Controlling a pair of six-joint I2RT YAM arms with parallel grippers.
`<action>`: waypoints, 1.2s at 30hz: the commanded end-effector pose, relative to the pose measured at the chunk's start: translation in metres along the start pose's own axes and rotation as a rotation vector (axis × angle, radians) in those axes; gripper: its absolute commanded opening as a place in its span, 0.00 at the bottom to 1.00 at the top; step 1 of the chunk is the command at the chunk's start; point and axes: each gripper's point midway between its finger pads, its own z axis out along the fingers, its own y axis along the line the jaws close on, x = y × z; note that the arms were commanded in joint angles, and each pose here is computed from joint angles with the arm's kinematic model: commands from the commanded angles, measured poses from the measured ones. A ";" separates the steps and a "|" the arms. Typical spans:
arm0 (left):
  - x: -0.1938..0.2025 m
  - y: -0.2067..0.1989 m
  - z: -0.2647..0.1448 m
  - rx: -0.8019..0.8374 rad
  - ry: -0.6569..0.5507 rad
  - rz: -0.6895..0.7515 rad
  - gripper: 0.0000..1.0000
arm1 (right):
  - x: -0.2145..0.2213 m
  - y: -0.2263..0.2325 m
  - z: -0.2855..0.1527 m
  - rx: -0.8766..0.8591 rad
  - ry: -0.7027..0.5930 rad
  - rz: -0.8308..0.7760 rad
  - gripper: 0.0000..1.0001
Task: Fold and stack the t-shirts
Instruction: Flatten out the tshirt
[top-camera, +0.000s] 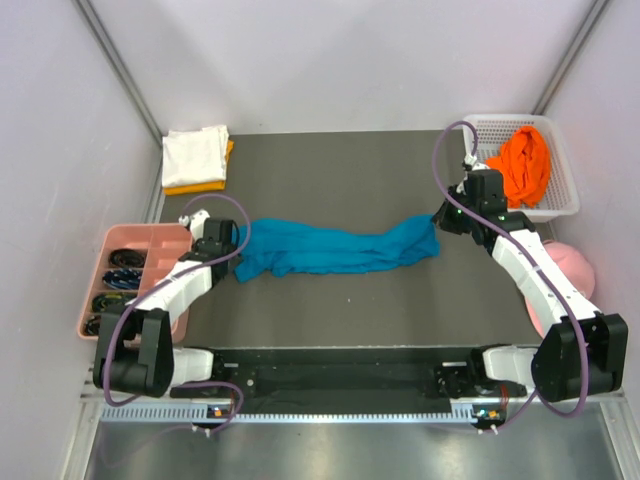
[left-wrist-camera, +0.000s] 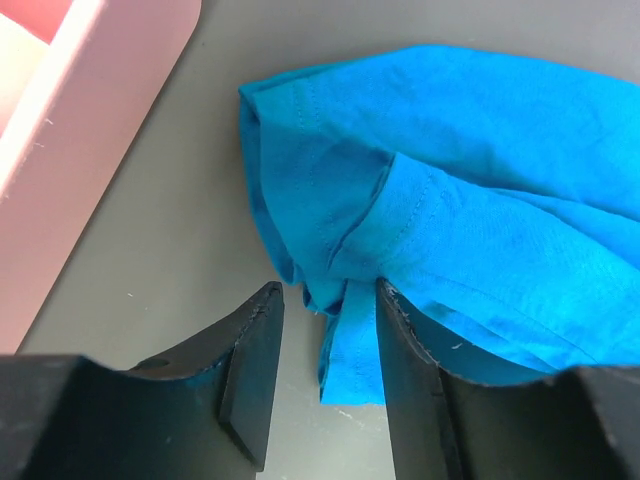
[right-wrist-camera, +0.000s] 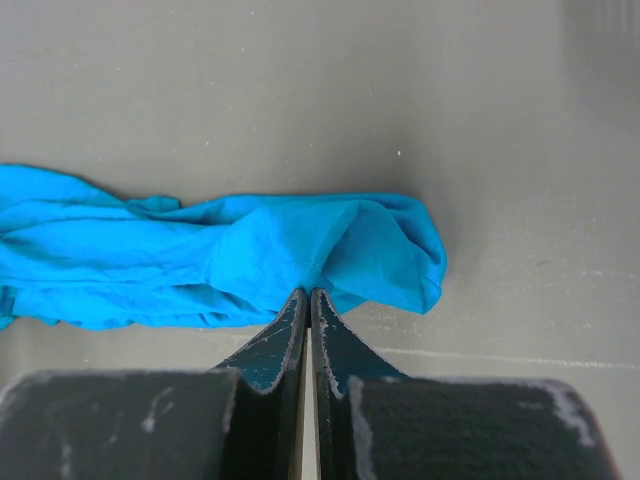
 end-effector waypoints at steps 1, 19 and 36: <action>-0.018 -0.009 0.001 0.028 -0.062 -0.031 0.48 | -0.005 0.004 0.001 -0.019 -0.018 -0.013 0.00; -0.058 -0.032 -0.011 0.075 -0.135 -0.035 0.53 | -0.004 0.001 0.001 -0.005 -0.017 -0.014 0.00; -0.046 -0.022 0.008 0.024 -0.132 -0.011 0.46 | -0.004 0.000 0.001 0.002 -0.012 -0.016 0.00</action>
